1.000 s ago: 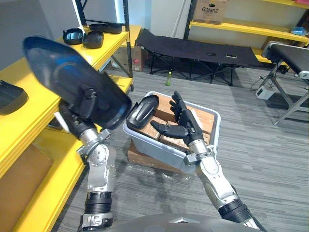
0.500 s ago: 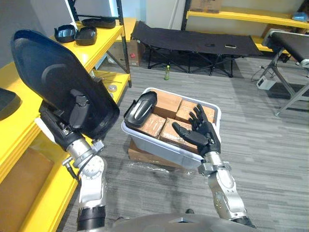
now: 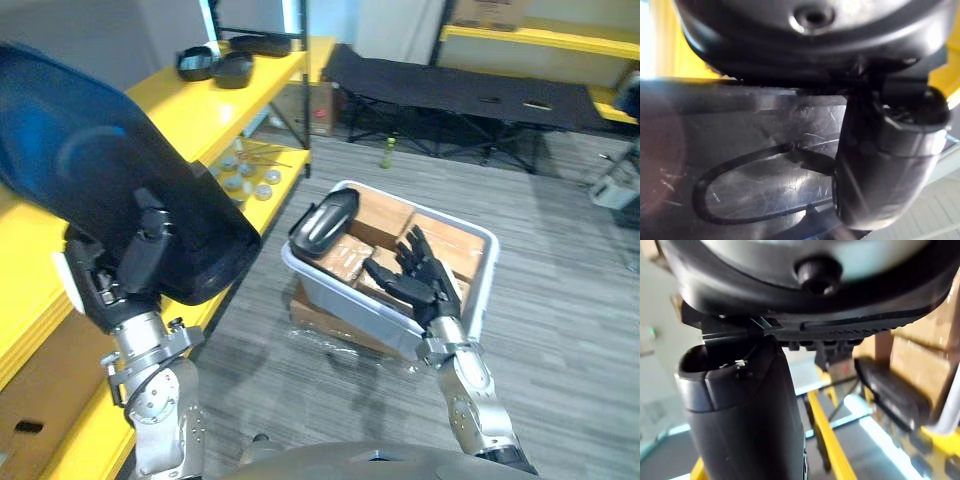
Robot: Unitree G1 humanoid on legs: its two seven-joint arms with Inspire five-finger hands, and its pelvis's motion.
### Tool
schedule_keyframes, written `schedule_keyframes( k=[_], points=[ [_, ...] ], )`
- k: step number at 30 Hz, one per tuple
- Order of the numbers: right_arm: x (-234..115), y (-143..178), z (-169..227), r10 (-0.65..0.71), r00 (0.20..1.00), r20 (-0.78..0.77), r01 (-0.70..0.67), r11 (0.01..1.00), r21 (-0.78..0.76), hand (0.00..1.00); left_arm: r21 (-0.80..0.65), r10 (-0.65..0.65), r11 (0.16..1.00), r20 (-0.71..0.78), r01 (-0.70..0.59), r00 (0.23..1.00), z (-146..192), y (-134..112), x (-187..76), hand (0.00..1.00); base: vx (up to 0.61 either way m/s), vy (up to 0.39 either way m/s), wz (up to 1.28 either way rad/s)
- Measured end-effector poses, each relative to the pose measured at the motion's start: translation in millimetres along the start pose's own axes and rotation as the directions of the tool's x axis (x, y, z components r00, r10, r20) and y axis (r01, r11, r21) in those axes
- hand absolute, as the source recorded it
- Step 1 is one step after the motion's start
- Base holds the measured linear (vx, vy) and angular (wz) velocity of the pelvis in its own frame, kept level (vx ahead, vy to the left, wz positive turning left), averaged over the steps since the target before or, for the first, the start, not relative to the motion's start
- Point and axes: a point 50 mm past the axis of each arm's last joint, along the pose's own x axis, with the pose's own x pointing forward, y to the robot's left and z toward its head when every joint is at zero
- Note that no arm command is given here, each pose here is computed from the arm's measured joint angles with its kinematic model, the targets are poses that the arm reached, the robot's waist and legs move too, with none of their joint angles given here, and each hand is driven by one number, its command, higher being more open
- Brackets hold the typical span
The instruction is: Walk over and take three plastic housings, then place them on the shelf
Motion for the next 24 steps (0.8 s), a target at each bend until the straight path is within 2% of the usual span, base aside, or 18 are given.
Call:
schedule_keyframes(
  k=[5,10,12,16,18,24],
  points=[
    [19,50,-5,0.277,0.96,-0.033,-0.279,0.959,-0.047,1.0,0.087,0.028,0.996,0.039,-0.032,0.999,17,27,-7,0.0,-0.01,-0.018,0.74],
    [30,66,-3,0.354,0.935,-0.03,-0.355,0.933,-0.062,1.0,0.109,0.095,0.99,-0.011,-0.093,0.995,20,54,-21,0.0,0.0,-0.015,0.43],
    [31,68,-1,0.356,0.934,-0.024,-0.357,0.932,-0.066,1.0,0.099,0.094,0.991,-0.032,-0.091,0.995,20,57,-25,0.0,0.01,-0.007,0.1],
    [33,68,1,0.329,0.944,-0.01,-0.329,0.942,-0.067,1.0,0.047,0.036,0.998,-0.051,-0.034,0.998,16,48,-26,0.0,-0.02,-0.018,0.46],
    [35,58,5,0.284,0.959,0.001,-0.284,0.956,-0.08,1.0,-0.02,-0.063,0.998,-0.03,0.063,0.998,13,30,-19,0.0,-0.03,0.022,1.33],
    [36,55,9,0.239,0.97,0.04,-0.236,0.969,-0.073,1.0,-0.124,-0.204,0.971,0.022,0.205,0.979,12,8,-9,0.0,0.01,0.09,0.71]
  ],
)
